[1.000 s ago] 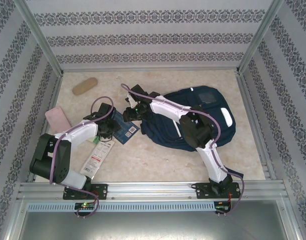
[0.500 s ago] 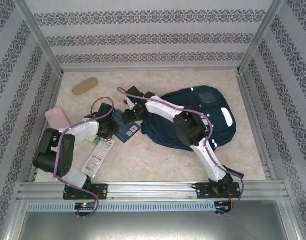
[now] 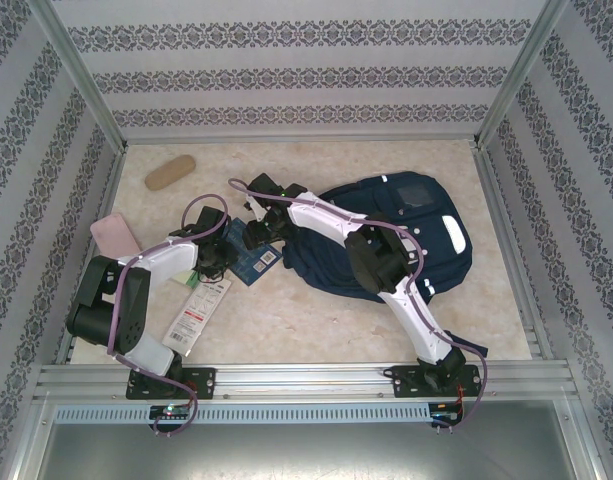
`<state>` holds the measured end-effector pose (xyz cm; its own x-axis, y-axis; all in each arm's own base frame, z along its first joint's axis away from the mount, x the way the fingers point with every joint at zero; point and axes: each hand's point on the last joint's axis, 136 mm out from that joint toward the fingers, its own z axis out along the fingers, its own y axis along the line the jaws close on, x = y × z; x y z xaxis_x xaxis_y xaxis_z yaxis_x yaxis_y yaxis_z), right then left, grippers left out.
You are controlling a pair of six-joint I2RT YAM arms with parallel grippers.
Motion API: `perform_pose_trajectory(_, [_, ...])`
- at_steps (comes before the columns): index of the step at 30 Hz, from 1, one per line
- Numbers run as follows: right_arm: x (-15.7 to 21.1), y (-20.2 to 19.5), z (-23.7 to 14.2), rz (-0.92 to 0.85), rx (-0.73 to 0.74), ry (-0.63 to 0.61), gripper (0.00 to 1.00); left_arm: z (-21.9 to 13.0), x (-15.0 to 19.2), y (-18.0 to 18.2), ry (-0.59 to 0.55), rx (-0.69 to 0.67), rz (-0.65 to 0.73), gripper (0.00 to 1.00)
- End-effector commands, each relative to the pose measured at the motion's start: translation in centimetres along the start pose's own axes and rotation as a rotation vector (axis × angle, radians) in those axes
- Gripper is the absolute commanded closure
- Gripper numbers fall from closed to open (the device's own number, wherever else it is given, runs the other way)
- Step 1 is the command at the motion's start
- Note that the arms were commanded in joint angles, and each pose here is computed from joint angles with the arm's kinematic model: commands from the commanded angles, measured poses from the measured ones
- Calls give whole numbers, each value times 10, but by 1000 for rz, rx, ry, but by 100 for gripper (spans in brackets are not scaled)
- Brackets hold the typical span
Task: Pack the student bag
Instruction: Pick up the book from the center of the table.
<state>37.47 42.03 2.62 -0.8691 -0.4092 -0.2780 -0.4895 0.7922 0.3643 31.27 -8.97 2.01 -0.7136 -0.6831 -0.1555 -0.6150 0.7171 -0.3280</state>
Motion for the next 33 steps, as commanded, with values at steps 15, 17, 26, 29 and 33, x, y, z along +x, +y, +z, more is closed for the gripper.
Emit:
perform_pose_trajectory(15, [39, 74, -7, 92, -427, 191, 51, 34, 32, 29, 120, -37, 12, 79])
perform_pose_trajectory(17, [31, 89, -23, 87, -511, 164, 55, 35, 32, 28, 122, -33, 18, 79])
perform_pose_trajectory(26, [19, 121, -78, 59, -674, 121, 64, 34, 31, 29, 120, -38, 30, 81])
perform_pose_trajectory(29, [22, 117, -78, 60, -646, 116, 65, 34, 31, 28, 118, -35, 34, 81])
perform_pose_trajectory(33, [28, 96, -63, 92, -557, 130, 84, 30, 29, 25, 114, -29, 38, 81])
